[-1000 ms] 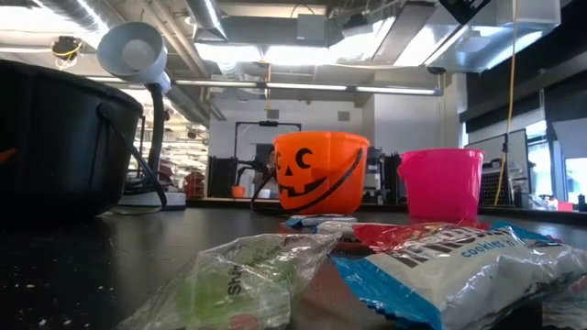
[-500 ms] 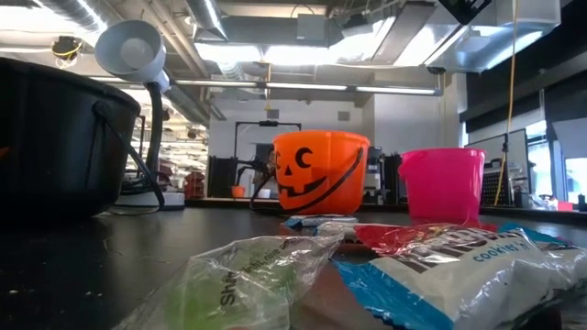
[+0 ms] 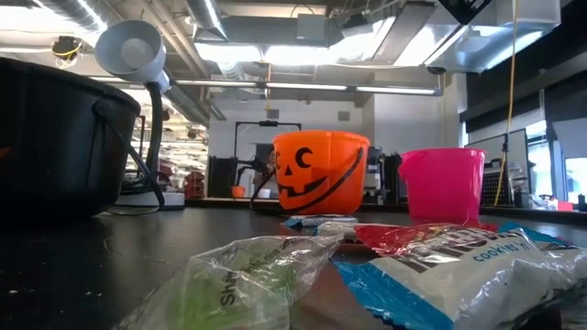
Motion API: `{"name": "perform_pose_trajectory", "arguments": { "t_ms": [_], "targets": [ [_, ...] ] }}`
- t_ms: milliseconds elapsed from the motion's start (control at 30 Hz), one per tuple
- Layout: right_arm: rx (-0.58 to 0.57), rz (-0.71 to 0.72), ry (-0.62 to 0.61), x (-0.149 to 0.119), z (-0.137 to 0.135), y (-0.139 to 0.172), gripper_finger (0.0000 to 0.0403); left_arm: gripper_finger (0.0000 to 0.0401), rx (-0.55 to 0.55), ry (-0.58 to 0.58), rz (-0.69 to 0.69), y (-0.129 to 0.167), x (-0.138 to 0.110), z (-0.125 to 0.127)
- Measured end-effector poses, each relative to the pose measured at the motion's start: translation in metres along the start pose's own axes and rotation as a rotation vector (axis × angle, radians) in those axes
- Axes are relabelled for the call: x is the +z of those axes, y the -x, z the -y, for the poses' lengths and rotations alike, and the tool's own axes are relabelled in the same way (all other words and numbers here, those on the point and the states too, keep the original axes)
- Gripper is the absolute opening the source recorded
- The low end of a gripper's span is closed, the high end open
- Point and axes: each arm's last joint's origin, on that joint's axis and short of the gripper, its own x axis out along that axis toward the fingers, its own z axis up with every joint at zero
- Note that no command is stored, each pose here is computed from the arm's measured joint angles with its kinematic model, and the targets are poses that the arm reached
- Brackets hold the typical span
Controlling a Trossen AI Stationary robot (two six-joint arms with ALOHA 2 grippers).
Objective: Sort candy
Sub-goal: Put the white candy into the black bucket
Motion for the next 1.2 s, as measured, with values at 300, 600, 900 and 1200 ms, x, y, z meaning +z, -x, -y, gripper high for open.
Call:
{"name": "perform_pose_trajectory", "arguments": {
  "t_ms": [300,600,900,1200],
  "targets": [
    [-0.012,0.022,-0.004,0.002,0.0,0.0,0.0133,0.0064,-0.014,-0.083,0.103,0.058,0.015,-0.019],
    [0.0,0.059,0.016,0.005,-0.001,0.0,0.0133,0.0065,0.026,-0.098,0.249,0.056,0.04,-0.044],
    [-0.008,0.06,0.037,0.005,-0.001,0.0,0.0133,0.0068,0.169,-0.096,0.229,0.03,0.074,-0.088],
    [-0.009,0.058,0.061,0.005,-0.001,0.0,0.0133,0.0069,0.1,0.12,0.291,0.03,0.068,-0.164]
  ]
}}
